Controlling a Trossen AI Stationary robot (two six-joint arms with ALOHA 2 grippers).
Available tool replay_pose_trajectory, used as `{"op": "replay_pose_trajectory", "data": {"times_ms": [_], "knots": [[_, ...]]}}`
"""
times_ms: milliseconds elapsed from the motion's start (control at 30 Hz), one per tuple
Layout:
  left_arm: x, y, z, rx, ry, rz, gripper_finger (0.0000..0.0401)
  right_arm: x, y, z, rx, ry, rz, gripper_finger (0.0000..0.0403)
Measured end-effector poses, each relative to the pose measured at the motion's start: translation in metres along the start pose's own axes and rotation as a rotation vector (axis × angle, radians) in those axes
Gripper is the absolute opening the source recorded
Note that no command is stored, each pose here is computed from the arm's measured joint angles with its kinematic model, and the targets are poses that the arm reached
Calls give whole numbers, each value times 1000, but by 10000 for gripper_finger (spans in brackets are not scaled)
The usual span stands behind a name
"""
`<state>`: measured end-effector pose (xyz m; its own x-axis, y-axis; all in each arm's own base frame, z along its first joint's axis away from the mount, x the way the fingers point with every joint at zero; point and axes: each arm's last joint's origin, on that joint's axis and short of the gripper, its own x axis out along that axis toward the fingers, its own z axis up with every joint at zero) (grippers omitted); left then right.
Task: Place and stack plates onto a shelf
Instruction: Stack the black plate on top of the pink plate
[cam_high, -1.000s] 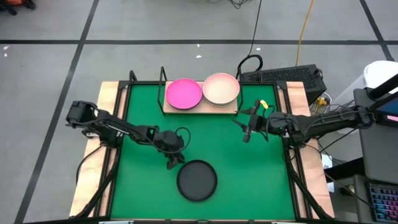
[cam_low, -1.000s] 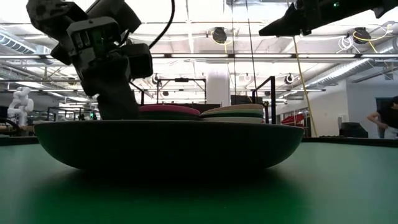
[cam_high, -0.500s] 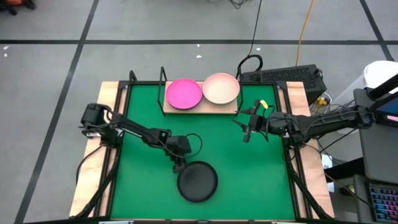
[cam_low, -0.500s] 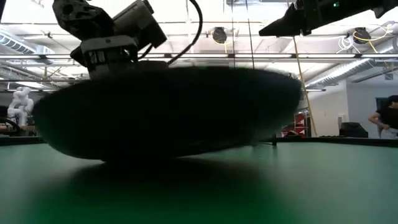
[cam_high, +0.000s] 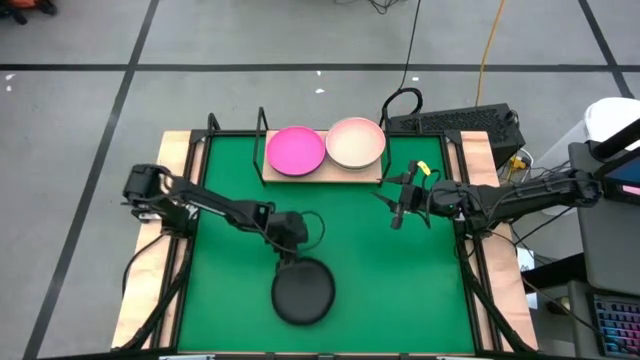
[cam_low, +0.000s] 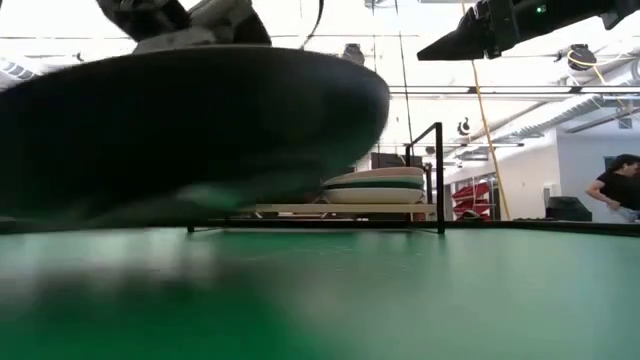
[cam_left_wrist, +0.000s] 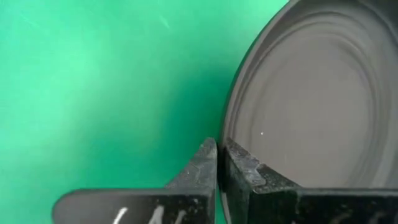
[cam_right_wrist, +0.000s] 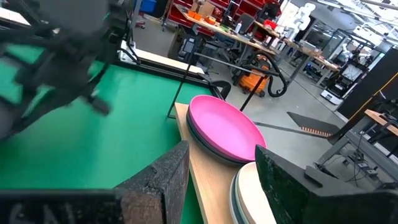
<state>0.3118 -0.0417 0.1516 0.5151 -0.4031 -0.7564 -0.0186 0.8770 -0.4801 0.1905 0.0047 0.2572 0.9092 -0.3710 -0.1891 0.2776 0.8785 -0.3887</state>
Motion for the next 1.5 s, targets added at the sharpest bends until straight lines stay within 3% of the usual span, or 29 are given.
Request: {"op": "replay_pose_trajectory", "data": {"times_ms": [133, 300, 500, 600, 833, 1100, 1300, 1500], "knots": [[-46, 1, 23, 62, -68, 142, 10, 0, 0, 0, -3, -1, -1, 164], [-128, 11, 54, 129, -222, 345, 10, 0, 0, 1, -9, -9, -4, 165], [-214, 44, 83, 164, -421, 548, 10, 0, -1, 4, 2, -39, -14, 165], [-243, 69, 86, 132, -469, 609, 10, 0, -2, 5, 4, -47, -16, 164], [-274, 133, 77, -18, -498, 653, 10, 0, -2, 5, 4, -47, -15, 165], [-272, 186, 61, -207, -428, 654, 23, 0, -2, 6, 3, -52, -17, 165], [-265, 202, 57, -267, -367, 744, 70, 0, -2, 6, 3, -52, -17, 164], [-264, 200, 56, -258, -343, 762, 102, 0, -2, 5, 0, -48, -15, 164]]}}
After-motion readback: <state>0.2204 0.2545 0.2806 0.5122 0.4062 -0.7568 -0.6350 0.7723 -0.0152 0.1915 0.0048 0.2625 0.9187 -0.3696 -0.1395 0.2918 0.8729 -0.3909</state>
